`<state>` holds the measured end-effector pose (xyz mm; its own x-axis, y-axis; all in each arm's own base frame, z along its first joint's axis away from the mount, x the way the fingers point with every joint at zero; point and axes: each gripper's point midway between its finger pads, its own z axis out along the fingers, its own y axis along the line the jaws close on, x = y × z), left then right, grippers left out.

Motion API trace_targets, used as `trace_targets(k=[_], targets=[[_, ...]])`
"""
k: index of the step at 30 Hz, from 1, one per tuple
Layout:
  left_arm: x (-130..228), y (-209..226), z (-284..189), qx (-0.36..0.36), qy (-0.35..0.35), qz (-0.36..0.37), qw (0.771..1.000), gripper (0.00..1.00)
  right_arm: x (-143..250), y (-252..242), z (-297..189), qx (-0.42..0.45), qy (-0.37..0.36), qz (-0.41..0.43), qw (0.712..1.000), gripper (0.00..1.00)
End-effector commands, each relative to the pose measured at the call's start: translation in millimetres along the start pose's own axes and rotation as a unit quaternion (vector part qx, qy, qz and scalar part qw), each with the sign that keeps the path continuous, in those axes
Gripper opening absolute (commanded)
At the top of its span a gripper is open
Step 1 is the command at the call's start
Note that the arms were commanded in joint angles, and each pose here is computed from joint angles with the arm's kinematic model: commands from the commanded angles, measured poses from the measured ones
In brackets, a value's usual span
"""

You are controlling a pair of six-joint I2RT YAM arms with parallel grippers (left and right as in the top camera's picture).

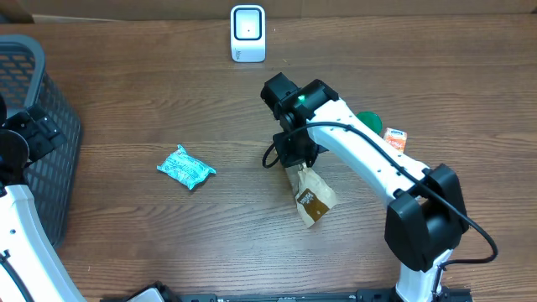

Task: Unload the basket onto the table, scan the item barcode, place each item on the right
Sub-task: 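Lift the snack bag and carry it toward the scanner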

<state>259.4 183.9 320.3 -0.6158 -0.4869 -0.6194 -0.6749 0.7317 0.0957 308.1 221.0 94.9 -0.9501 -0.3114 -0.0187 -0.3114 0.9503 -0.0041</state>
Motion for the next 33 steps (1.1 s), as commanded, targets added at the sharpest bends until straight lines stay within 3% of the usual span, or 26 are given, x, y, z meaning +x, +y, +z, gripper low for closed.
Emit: trace_targets(k=[1,14,23,33], targets=[[-2.6,2.7,-0.9,-0.007,-0.004,0.006,1.0,1.0,-4.4,7.3,5.3,-0.014,0.004,-0.002,1.0,0.04],[-2.7,2.7,-1.0,-0.007,-0.004,0.006,1.0,1.0,-5.8,7.7,6.9,-0.014,0.003,0.0,1.0,0.04],[-2.7,2.7,-1.0,-0.007,-0.004,0.006,1.0,1.0,-3.4,-38.7,-8.8,0.117,-0.007,0.033,0.993,0.04],[-2.6,2.7,-0.9,-0.007,-0.004,0.006,1.0,1.0,-1.6,-54.0,-14.8,0.161,-0.008,0.028,0.986,0.04]])
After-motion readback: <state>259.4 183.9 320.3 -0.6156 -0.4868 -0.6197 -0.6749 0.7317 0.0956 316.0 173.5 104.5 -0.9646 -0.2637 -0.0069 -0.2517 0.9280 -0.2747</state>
